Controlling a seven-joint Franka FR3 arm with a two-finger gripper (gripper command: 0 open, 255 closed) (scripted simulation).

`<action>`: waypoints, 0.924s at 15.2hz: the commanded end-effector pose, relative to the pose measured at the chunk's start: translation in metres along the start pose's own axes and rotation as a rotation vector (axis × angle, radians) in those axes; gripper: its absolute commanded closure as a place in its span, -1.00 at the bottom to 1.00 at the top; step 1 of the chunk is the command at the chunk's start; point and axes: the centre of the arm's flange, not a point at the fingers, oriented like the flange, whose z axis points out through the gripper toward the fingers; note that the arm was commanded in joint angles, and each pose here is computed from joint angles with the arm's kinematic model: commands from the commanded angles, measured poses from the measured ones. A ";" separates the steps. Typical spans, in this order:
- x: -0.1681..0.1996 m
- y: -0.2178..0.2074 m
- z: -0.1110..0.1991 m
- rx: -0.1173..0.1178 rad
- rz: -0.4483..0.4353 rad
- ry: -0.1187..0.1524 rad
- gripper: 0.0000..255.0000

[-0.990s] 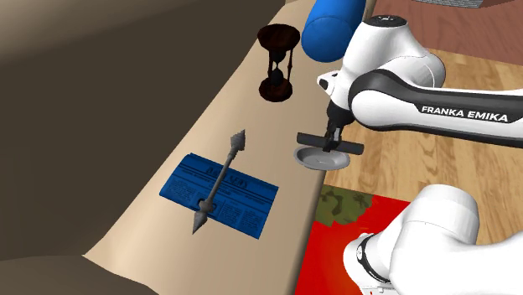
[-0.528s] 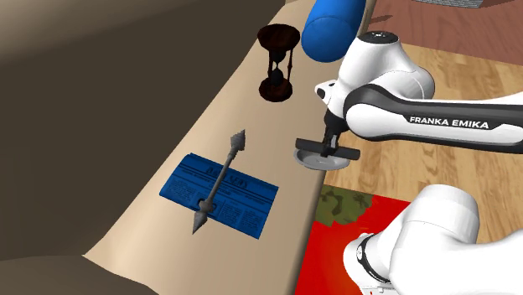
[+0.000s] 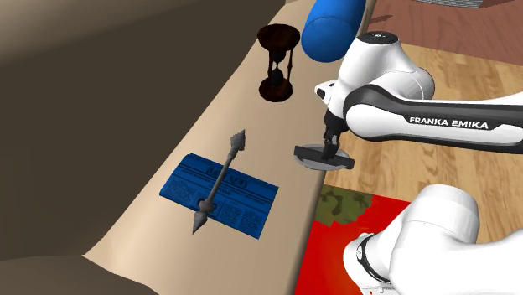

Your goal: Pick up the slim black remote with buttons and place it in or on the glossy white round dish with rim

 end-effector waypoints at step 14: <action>0.000 0.000 -0.050 0.000 0.000 0.000 -1.00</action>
